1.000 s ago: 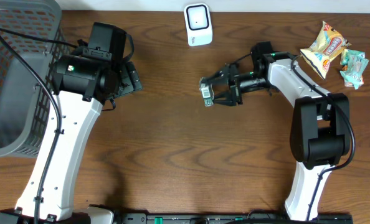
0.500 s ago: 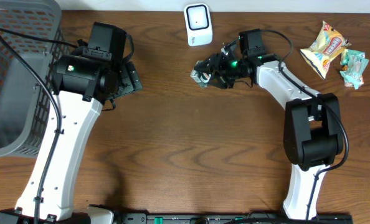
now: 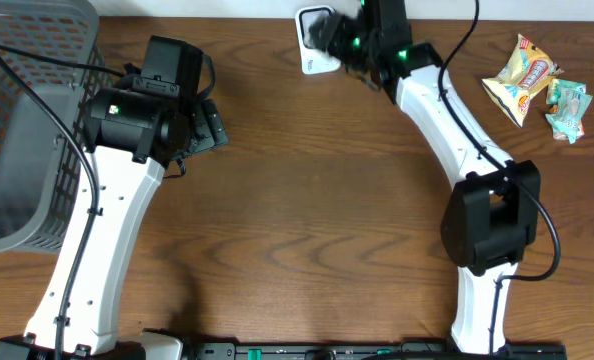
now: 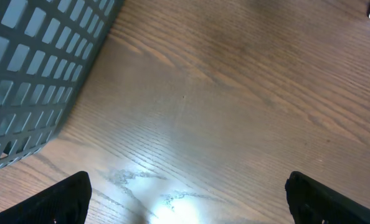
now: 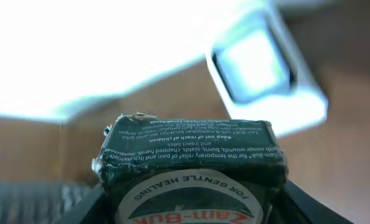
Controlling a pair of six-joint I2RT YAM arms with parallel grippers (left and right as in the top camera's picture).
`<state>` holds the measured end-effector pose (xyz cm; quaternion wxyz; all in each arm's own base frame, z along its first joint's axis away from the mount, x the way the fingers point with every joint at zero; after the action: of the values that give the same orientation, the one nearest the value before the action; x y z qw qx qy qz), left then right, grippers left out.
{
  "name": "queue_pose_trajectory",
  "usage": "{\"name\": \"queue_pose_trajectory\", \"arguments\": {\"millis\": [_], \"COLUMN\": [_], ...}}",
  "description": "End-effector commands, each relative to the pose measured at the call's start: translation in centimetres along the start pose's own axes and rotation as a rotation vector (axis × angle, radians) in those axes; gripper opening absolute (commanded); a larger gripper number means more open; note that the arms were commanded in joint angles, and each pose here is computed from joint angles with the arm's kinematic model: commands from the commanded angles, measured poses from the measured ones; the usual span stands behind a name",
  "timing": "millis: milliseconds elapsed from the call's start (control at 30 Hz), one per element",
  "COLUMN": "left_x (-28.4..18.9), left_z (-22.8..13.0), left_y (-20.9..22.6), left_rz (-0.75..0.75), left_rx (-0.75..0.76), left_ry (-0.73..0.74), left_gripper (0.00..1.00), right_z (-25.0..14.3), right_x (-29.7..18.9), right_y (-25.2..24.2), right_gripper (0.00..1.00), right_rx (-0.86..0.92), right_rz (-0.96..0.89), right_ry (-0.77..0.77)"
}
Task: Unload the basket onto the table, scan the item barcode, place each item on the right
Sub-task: 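Hold the Zam-Buk tin up against the white scanner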
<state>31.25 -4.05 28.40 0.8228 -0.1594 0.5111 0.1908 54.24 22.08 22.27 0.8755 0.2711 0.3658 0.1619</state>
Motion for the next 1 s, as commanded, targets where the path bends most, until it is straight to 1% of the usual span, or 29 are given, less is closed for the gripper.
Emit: {"name": "queue_pose_trajectory", "arguments": {"millis": [0, 67, 200, 333, 433, 500, 600, 733, 900, 967], "left_x": [-0.1, -0.1, -0.1, -0.1, -0.1, -0.1, -0.1, -0.1, -0.1, -0.1], "left_z": [0.3, 0.3, 0.3, 0.3, 0.3, 0.3, 0.3, 0.3, 0.3, 0.3], "left_y": [0.2, 0.2, 0.2, 0.2, 0.2, 0.2, 0.2, 0.2, 0.2, 0.2], "left_rz": [0.01, 0.009, 0.009, 0.009, 0.009, 0.009, 0.009, 0.009, 0.009, 0.009], "left_rx": [0.006, 0.006, 0.006, 0.006, 0.006, 0.006, 0.006, 0.006, 0.006, 0.006], "left_ry": [-0.011, -0.011, -0.011, -0.011, -0.011, -0.011, -0.011, -0.011, -0.011, -0.011], "left_gripper": [0.98, 0.98, 0.98, 0.98, 0.98, 0.98, 0.98, 0.98, 0.98, 0.98], "right_z": [2.1, 2.3, 2.6, 2.2, 2.2, 1.8, 1.8, 3.0, 6.8, 8.2], "right_x": [2.5, 4.6, 6.0, 7.2, 7.7, 7.9, 7.9, 6.9, 2.0, -0.3], "right_y": [-1.6, -1.6, -2.6, -1.8, -0.9, -0.8, -1.2, -1.8, -5.1, -6.9], "right_gripper": [0.55, 0.55, 0.53, 0.56, 0.57, 0.58, 0.58, 0.58, 0.59, 0.62], "right_rx": [-0.174, -0.247, -0.255, -0.279, -0.368, -0.412, -0.414, -0.41, -0.383, -0.36], "right_rz": [-0.153, -0.149, -0.235, -0.199, -0.184, -0.191, -0.235, -0.28, -0.389, -0.442], "right_ry": [-0.164, -0.228, -0.332, -0.372, -0.399, -0.395, -0.4, -0.427, -0.396, -0.373]}}
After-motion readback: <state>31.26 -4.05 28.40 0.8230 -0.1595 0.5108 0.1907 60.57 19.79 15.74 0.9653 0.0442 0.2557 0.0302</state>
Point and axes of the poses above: each gripper's point midway between its finger pads, its own x axis out along the fingers, its own y axis along the line the jaws close on, z = x × y, the point moved 4 cm from there along -x, back along the fingers, and after that the axes turned 8 degrees about -x, right-handed, at the moved point
